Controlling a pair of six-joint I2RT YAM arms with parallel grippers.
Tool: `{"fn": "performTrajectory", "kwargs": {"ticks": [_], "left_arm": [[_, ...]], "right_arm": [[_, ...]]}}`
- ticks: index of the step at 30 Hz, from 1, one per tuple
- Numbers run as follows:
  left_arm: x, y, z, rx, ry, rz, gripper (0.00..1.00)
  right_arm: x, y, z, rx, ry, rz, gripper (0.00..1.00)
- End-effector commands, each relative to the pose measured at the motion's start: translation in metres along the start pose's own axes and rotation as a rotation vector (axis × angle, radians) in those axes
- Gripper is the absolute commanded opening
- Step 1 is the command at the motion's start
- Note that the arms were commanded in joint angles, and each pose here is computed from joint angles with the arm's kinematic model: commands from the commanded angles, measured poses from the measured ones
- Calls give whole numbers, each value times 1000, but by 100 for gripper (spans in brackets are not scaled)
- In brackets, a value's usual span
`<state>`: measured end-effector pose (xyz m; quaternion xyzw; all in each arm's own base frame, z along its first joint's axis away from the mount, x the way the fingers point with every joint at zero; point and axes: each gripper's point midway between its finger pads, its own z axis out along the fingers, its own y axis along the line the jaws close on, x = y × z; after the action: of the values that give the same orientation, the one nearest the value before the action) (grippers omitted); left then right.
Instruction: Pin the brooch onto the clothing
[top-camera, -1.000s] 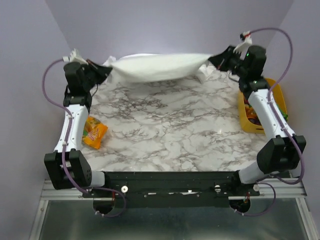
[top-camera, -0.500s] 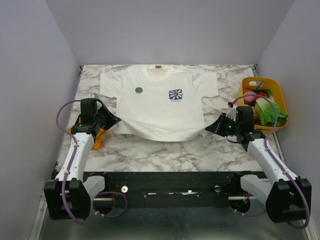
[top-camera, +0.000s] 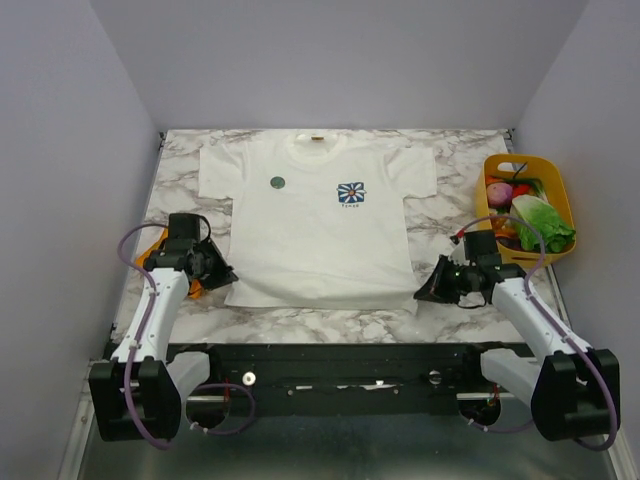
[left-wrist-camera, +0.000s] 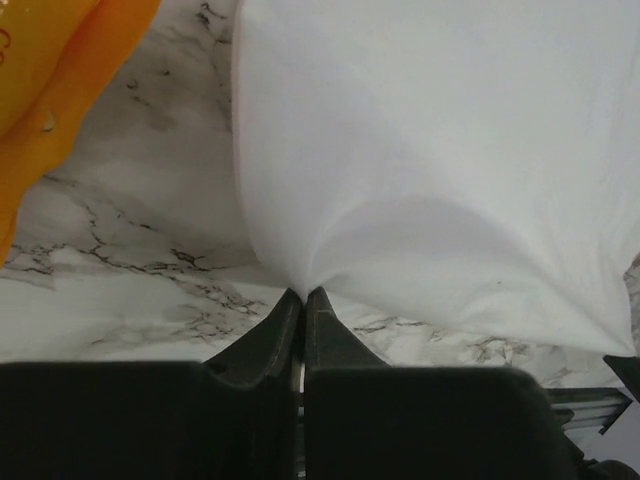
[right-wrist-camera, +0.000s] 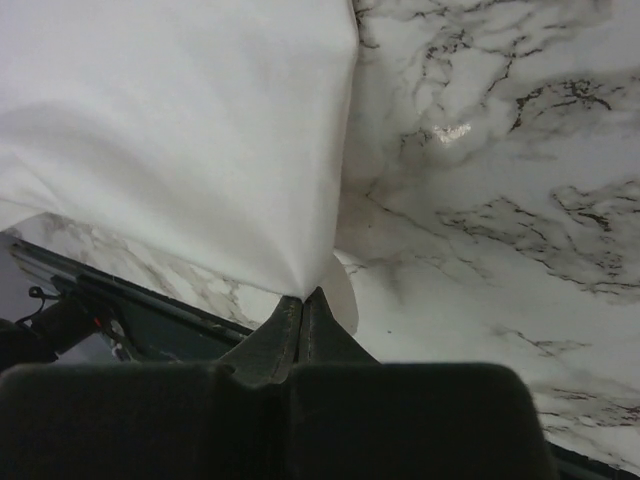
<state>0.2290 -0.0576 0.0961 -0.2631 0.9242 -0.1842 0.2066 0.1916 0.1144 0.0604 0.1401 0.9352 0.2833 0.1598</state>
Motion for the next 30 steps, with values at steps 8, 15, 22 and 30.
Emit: {"fn": "performTrajectory", "kwargs": {"ticks": [8, 15, 22, 30], "left_arm": [[25, 19, -35, -102, 72, 65, 13], [47, 32, -38, -127, 119, 71, 19], [8, 19, -62, -146, -14, 132, 99], [-98, -70, -65, 90, -280, 135, 99]], "right_arm": [[27, 5, -32, 49, 136, 42, 1], [51, -1, -37, 64, 213, 70, 1], [30, 20, -54, 0, 90, 1, 100], [-103, 76, -74, -34, -291, -160, 100]]}}
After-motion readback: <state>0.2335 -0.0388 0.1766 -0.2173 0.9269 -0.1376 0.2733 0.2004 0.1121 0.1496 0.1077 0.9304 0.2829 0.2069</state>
